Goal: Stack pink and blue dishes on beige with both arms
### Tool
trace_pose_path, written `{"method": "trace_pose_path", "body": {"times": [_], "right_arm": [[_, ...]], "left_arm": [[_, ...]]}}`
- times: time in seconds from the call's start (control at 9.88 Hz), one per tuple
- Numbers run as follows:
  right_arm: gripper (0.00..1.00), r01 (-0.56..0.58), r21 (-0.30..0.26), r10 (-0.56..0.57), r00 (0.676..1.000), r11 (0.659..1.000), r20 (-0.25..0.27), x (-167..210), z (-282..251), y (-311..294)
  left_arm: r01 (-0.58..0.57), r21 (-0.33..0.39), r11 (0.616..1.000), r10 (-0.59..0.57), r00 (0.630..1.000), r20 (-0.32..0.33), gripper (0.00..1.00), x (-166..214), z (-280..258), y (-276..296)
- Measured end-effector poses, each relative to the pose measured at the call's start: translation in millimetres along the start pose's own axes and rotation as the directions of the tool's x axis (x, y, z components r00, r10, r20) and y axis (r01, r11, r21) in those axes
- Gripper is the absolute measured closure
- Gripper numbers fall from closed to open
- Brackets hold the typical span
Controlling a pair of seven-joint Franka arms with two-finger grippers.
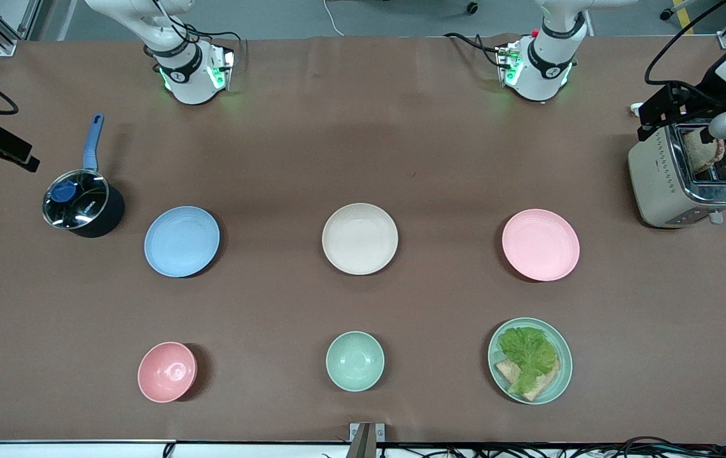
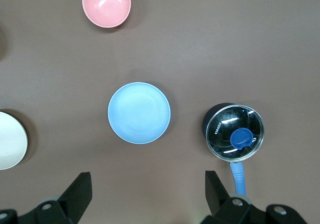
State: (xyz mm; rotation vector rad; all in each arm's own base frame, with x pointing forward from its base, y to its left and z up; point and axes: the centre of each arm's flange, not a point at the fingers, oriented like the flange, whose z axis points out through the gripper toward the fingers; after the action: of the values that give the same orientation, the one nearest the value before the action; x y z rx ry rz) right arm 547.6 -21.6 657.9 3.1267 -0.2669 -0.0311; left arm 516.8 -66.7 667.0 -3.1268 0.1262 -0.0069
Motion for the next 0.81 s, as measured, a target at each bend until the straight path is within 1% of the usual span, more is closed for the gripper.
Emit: {"method": "trace_pose_path", "body": {"times": [0.3, 0.41, 0.51, 0.61, 0.71, 0.81], "right_arm": [[0.00, 0.000, 0.000, 0.000, 1.000, 1.000, 0.002, -0.2, 0.1, 0.2], [0.00, -0.002, -0.001, 0.002, 1.000, 1.000, 0.008, -0.5, 1.1, 1.0], [0.00, 0.000, -0.002, 0.000, 1.000, 1.000, 0.016, -0.2, 3.9, 4.0], [0.00, 0.013, -0.002, -0.013, 1.000, 1.000, 0.026, 2.1, 10.7, 9.2], [0.00, 0.037, -0.002, -0.037, 0.999, 0.999, 0.033, 9.9, 28.3, 15.9], [0.00, 0.066, -0.001, -0.065, 0.997, 0.998, 0.040, 24.7, 64.0, 25.2]], "left_arm": [[0.006, -0.001, 1.000, -0.006, 1.000, -0.021, 0.00, 0.8, -9.1, -3.3], [0.013, -0.002, 1.000, -0.013, 1.000, -0.017, 0.00, 3.7, -7.2, -9.9], [0.011, -0.004, 1.000, -0.011, 1.000, 0.007, 0.00, 11.4, 5.6, -24.4], [-0.005, -0.016, 1.000, 0.005, 0.999, 0.043, 0.00, 24.9, 28.9, -43.9], [-0.023, -0.037, 0.999, 0.026, 0.997, 0.075, 0.00, 42.3, 61.3, -67.6], [-0.037, -0.072, 0.997, 0.044, 0.994, 0.097, 0.00, 60.3, 103.1, -96.7]]}}
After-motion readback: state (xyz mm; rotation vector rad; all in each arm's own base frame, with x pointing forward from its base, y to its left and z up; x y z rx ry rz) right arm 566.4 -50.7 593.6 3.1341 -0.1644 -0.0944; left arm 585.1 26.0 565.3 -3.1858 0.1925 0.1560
